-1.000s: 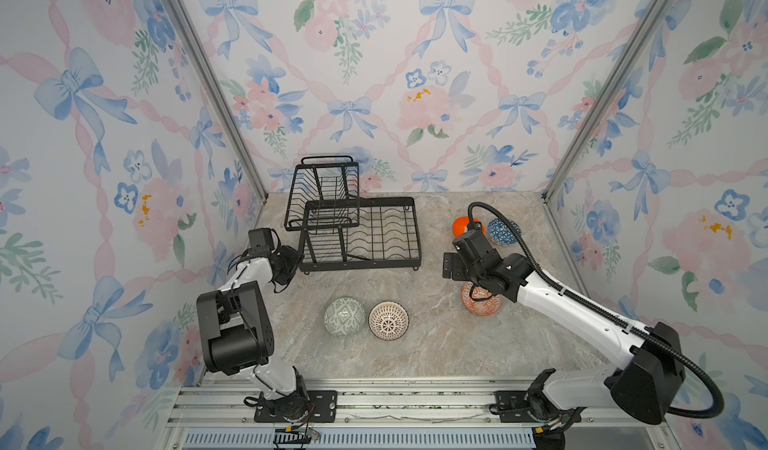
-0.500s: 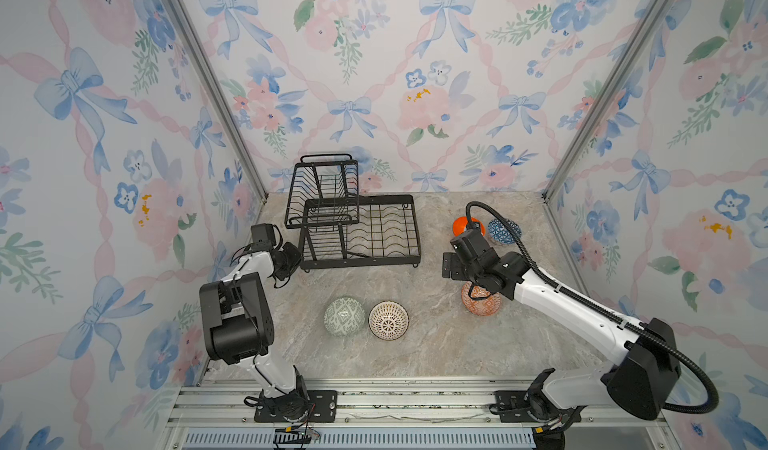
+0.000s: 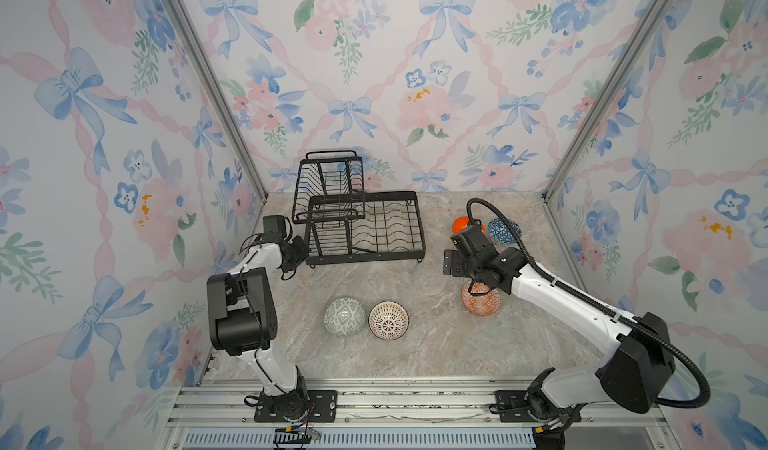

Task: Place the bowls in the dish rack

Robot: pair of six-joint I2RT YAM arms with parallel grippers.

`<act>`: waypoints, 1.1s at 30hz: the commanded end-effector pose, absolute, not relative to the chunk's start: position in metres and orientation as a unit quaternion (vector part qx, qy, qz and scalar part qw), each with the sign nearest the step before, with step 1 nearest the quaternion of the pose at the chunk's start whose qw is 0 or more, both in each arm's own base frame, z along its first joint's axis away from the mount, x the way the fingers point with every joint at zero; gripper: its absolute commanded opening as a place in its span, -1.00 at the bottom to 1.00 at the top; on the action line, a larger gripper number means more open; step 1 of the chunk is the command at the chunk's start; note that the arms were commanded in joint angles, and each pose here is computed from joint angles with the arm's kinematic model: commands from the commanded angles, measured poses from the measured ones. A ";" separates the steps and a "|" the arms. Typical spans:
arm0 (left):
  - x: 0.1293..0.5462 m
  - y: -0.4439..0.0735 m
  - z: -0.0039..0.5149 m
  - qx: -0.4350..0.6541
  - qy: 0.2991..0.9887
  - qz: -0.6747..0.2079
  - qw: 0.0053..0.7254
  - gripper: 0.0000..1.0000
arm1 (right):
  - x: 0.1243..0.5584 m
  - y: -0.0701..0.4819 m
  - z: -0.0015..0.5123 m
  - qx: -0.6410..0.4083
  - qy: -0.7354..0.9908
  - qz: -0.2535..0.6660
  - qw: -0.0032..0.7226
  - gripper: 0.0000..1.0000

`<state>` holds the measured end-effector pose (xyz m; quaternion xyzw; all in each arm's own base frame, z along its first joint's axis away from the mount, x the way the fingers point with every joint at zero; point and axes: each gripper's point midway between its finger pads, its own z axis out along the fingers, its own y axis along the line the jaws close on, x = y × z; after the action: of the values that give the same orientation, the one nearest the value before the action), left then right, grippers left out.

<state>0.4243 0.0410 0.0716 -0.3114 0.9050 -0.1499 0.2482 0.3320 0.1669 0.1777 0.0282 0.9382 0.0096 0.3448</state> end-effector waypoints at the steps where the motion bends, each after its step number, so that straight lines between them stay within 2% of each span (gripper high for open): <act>1: 0.420 0.018 0.062 -0.272 0.922 -0.164 0.222 -0.95 | 0.333 0.164 0.183 0.036 0.939 0.011 0.342 0.94; 5: 0.421 0.010 0.063 -0.259 0.926 -0.164 0.222 -0.96 | 0.333 0.159 0.184 0.051 0.935 0.017 0.350 0.93; 9: 0.417 0.007 0.060 -0.257 0.927 -0.162 0.218 -0.96 | 0.341 0.154 0.177 0.071 0.942 0.039 0.326 0.94; 12: 0.413 0.006 0.058 -0.257 0.928 -0.161 0.215 -0.94 | 0.363 0.162 0.170 0.083 0.946 0.090 0.301 0.94; 17: 0.409 0.003 0.059 -0.255 0.928 -0.168 0.213 -0.94 | 0.407 0.183 0.170 0.041 0.950 0.062 0.302 0.94; 22: 0.410 0.001 0.068 -0.255 0.925 -0.176 0.222 -0.64 | 0.446 0.207 0.156 0.021 0.957 0.075 0.280 0.94; 24: 0.411 0.000 0.076 -0.259 0.920 -0.184 0.228 -0.40 | 0.457 0.211 0.147 0.023 0.958 0.076 0.274 0.94; 33: 0.403 -0.011 0.104 -0.273 0.903 -0.223 0.245 0.31 | 0.481 0.234 0.115 0.025 0.963 0.093 0.251 0.97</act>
<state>0.4132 -0.0018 0.0971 -0.2727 0.9058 -0.2021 0.2537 0.4753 0.2272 0.1150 0.0288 0.9622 0.0840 0.2574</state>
